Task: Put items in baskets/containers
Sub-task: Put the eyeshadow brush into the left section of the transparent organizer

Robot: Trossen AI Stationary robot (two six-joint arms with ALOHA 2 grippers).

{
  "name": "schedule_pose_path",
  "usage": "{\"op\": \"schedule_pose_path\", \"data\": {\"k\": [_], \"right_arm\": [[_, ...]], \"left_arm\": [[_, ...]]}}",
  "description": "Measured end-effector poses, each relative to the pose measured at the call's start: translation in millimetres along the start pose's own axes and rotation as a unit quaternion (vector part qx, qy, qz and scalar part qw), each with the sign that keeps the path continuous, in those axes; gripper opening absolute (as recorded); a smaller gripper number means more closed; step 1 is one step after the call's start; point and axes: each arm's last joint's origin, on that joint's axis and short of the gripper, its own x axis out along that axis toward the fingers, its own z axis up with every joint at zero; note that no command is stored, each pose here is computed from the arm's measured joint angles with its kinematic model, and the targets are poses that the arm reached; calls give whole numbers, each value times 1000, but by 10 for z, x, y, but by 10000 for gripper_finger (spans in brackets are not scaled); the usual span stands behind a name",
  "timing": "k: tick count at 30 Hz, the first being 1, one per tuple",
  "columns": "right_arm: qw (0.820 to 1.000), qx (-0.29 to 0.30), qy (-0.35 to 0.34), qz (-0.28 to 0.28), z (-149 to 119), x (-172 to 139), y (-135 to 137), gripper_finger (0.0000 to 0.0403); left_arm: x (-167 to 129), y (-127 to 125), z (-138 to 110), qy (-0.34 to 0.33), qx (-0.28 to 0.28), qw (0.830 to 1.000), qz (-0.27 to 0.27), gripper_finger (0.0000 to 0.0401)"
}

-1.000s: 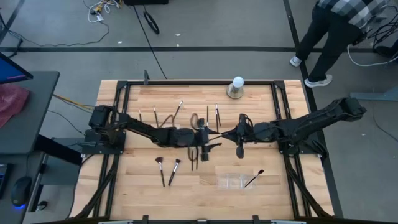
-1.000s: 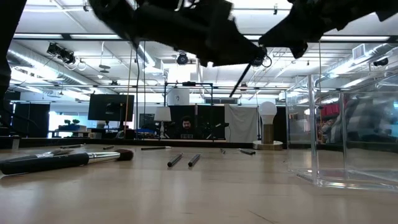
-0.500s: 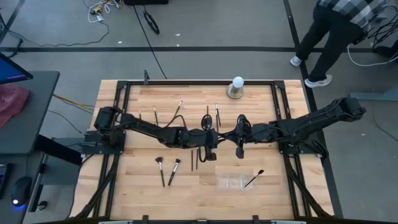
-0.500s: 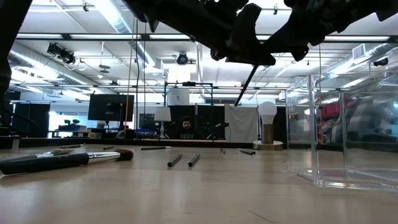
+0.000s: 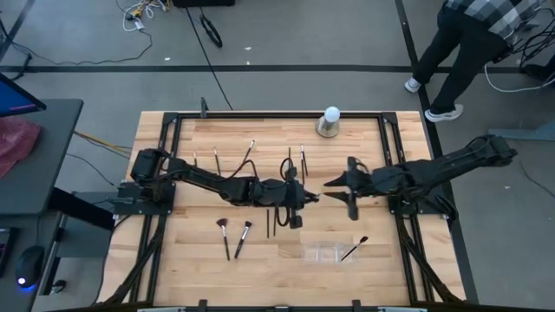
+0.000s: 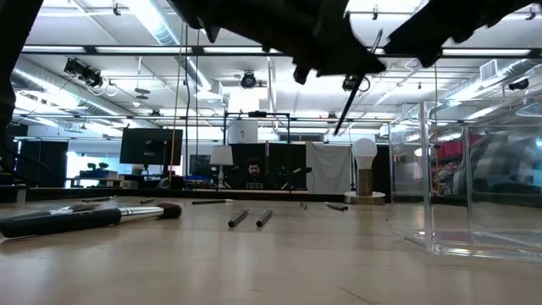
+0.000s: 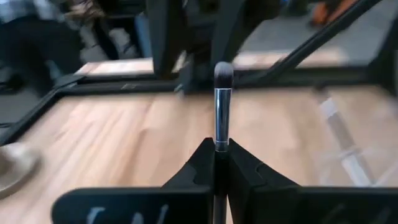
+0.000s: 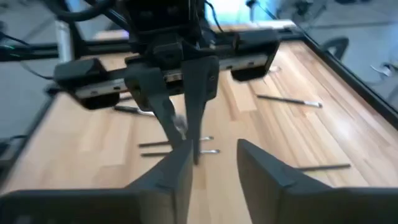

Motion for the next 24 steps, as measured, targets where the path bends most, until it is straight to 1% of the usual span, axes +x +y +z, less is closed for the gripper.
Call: {"op": "schedule_pose_path", "data": {"k": [4,7,9,11,13,18,24], "right_arm": [[999,12,-25,22,30,-229,32,151],[999,9,-35,36,-1,-298,74,154],[999,4,-34,38,-45,-314,99,155],[999,1,-37,38,-79,-312,122,155],[999,0,-33,41,-136,-297,144,155],[998,10,-25,61,-240,-292,208,155],[996,18,-29,84,-256,-325,282,155]], "left_arm": [[-31,-162,97,-58,-38,996,-48,14],[-54,-291,160,-107,-66,988,-85,14],[-37,-374,146,-131,-79,982,-108,14],[7,-454,71,-144,-90,977,-127,14],[61,-516,-24,-155,-106,973,-135,14],[150,-662,-266,-143,-137,971,-137,14],[63,-941,-346,-134,-141,972,-128,14]]}}
